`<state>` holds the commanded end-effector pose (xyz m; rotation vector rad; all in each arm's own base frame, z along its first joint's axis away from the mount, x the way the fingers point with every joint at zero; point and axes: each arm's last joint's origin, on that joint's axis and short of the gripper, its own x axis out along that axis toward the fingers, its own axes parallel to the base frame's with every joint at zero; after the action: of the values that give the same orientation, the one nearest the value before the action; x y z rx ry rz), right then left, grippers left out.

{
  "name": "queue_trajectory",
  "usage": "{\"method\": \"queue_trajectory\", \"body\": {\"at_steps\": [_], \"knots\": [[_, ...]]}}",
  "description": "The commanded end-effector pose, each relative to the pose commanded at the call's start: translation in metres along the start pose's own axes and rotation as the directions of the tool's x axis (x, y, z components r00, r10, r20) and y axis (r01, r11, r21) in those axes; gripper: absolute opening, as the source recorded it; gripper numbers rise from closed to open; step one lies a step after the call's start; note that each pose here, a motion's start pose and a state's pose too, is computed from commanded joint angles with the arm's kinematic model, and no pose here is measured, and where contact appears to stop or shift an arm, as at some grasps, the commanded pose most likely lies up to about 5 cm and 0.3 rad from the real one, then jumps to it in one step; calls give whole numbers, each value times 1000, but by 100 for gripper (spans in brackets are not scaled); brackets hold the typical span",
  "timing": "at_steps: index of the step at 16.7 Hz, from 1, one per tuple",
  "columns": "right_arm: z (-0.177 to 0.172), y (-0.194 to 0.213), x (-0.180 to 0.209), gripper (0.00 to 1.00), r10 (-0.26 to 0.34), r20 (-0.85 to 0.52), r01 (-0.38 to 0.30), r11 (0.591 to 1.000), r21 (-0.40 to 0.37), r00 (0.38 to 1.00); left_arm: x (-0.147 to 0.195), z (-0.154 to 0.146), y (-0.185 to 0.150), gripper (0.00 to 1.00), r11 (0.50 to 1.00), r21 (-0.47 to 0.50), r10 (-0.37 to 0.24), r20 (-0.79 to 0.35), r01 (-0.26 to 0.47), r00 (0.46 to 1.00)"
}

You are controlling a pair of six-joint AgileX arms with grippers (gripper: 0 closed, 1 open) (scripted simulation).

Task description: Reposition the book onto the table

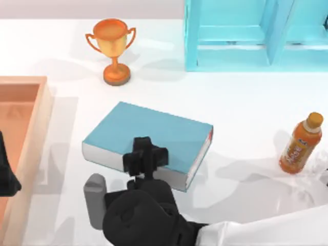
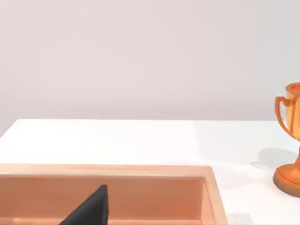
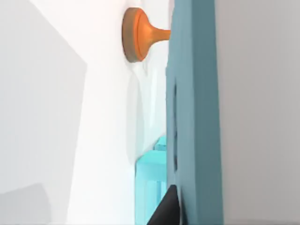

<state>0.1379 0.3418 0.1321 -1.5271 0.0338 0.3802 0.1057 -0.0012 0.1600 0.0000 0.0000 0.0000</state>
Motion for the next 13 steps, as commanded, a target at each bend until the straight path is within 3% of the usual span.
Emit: {"method": "queue_trajectory", "body": {"at_steps": [11, 13], "knots": [[-2, 29, 8, 0, 0, 0, 0, 1000, 0, 1000, 0, 0, 0, 100, 1000, 0, 0, 0, 0, 1000], [-2, 29, 8, 15, 0, 0, 0, 1000, 0, 1000, 0, 0, 0, 100, 1000, 0, 0, 0, 0, 1000]]}}
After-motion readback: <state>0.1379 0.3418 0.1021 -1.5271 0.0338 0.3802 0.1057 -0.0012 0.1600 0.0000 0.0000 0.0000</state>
